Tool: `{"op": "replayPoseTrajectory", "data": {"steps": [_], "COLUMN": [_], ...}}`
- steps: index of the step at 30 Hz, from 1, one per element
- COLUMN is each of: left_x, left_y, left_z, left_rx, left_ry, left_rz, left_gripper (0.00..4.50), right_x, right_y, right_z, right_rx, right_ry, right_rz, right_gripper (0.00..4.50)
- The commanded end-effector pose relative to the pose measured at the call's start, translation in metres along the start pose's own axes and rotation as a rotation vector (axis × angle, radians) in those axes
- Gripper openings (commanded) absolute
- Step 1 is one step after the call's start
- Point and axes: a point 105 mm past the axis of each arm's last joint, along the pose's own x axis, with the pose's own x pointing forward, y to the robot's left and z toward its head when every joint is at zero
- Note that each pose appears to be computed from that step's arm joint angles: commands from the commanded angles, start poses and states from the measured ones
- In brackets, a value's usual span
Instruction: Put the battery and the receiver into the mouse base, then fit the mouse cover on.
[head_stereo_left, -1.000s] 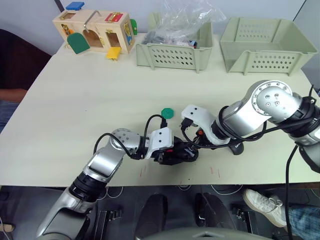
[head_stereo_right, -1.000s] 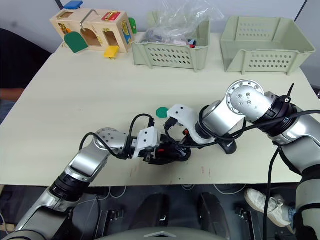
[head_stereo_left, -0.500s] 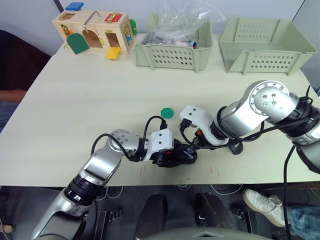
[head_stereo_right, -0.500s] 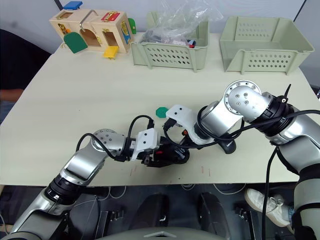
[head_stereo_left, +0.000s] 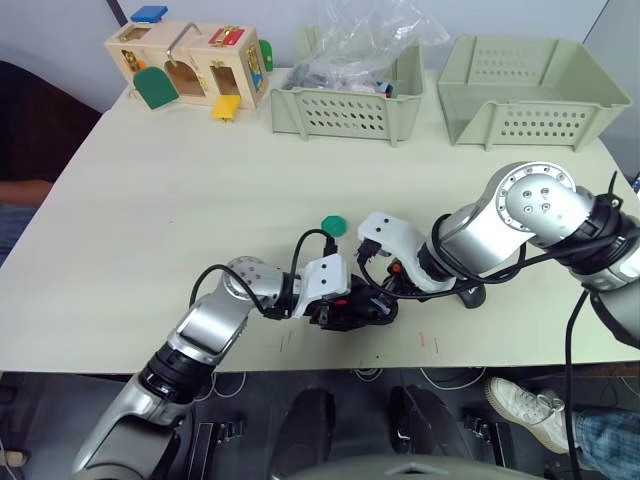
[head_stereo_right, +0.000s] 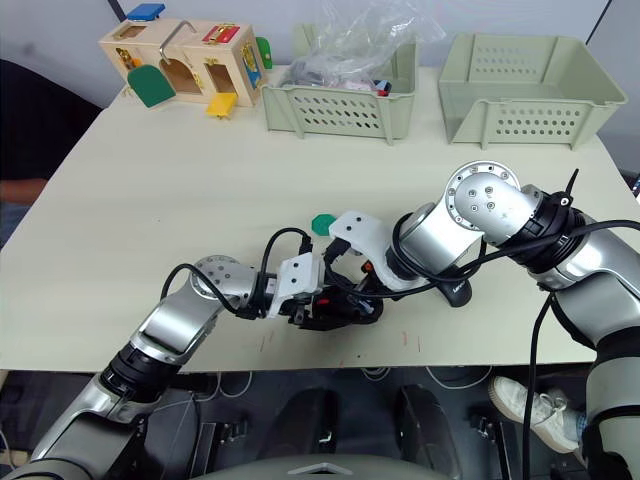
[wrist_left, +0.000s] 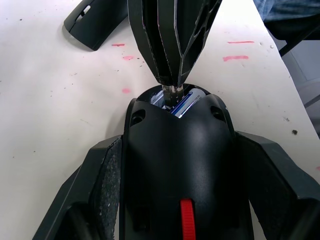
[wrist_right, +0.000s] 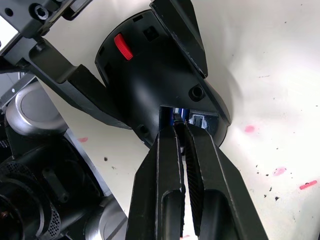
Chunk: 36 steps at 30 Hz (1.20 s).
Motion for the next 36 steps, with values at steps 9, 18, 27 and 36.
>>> {"op": "replayPoseTrajectory", "data": {"steps": [9, 18, 27, 36], "left_x": [-0.001, 0.001, 0.002, 0.002], "left_y": [-0.003, -0.003, -0.003, -0.004], "left_z": [-0.018, -0.021, -0.021, -0.020], "left_rx": [-0.013, -0.013, -0.013, -0.012], "left_ry": [0.041, 0.038, 0.035, 0.034], "left_rz": [0.006, 0.004, 0.008, 0.007], "left_gripper": [2.89, 2.89, 2.89, 2.89], "right_x": [-0.004, -0.002, 0.000, 0.004], "right_y": [-0.002, -0.005, -0.005, -0.007], "right_z": [0.000, -0.001, -0.004, -0.003], "right_rx": [0.001, 0.015, 0.018, 0.031], "right_ry": [-0.008, 0.000, 0.010, 0.012], "right_rz": [-0.010, -0.025, -0.023, -0.035], "right_gripper": [0.00, 0.00, 0.00, 0.00]}}
